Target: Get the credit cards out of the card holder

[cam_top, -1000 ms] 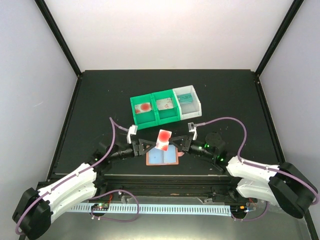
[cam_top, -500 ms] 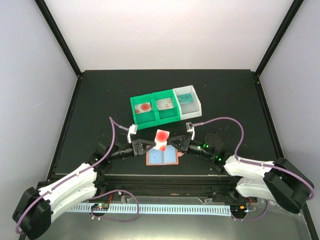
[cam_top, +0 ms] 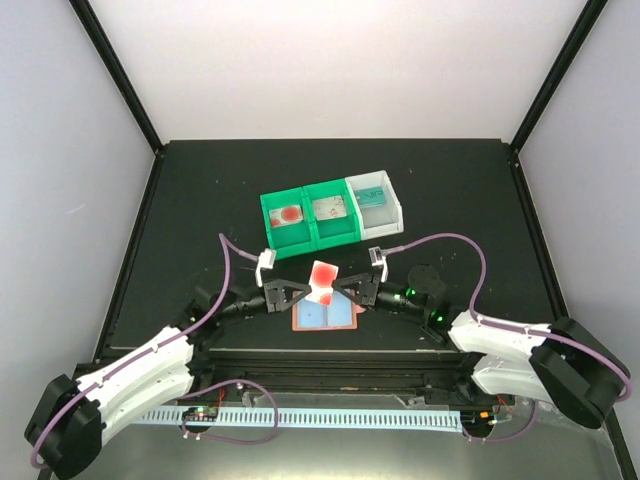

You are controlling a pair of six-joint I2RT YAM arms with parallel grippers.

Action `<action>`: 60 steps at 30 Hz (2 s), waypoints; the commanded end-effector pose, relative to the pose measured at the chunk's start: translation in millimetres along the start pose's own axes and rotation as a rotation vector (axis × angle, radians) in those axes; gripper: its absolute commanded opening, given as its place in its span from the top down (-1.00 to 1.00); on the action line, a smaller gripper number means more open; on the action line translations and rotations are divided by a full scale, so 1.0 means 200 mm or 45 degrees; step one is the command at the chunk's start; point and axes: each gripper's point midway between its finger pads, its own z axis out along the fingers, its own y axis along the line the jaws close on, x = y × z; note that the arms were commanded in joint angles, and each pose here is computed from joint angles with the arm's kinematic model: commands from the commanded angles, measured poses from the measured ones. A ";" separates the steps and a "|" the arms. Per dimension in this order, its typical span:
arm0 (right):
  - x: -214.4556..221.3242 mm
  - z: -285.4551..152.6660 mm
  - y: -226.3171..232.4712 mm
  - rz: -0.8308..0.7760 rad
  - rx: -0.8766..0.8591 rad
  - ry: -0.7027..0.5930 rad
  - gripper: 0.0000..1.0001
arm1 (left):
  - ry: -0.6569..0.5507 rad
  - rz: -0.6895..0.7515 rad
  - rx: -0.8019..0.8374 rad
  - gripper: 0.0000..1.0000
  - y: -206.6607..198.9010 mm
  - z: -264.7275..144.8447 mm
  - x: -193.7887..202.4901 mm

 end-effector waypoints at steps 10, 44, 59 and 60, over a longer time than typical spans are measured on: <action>0.03 -0.14 0.10 -0.608 0.290 0.240 0.56 | 0.173 0.206 0.046 0.97 -0.13 -0.07 0.11; 0.10 -0.10 0.25 -0.779 0.164 0.533 0.98 | 0.313 0.385 0.089 0.97 -0.24 -0.12 0.18; -0.10 0.01 0.22 -0.640 0.252 0.262 0.98 | -0.217 0.453 -0.458 -0.97 -0.15 -0.37 -0.16; -0.14 0.03 0.22 -0.624 0.269 0.228 0.98 | -0.234 0.460 -0.478 -0.98 -0.15 -0.39 -0.17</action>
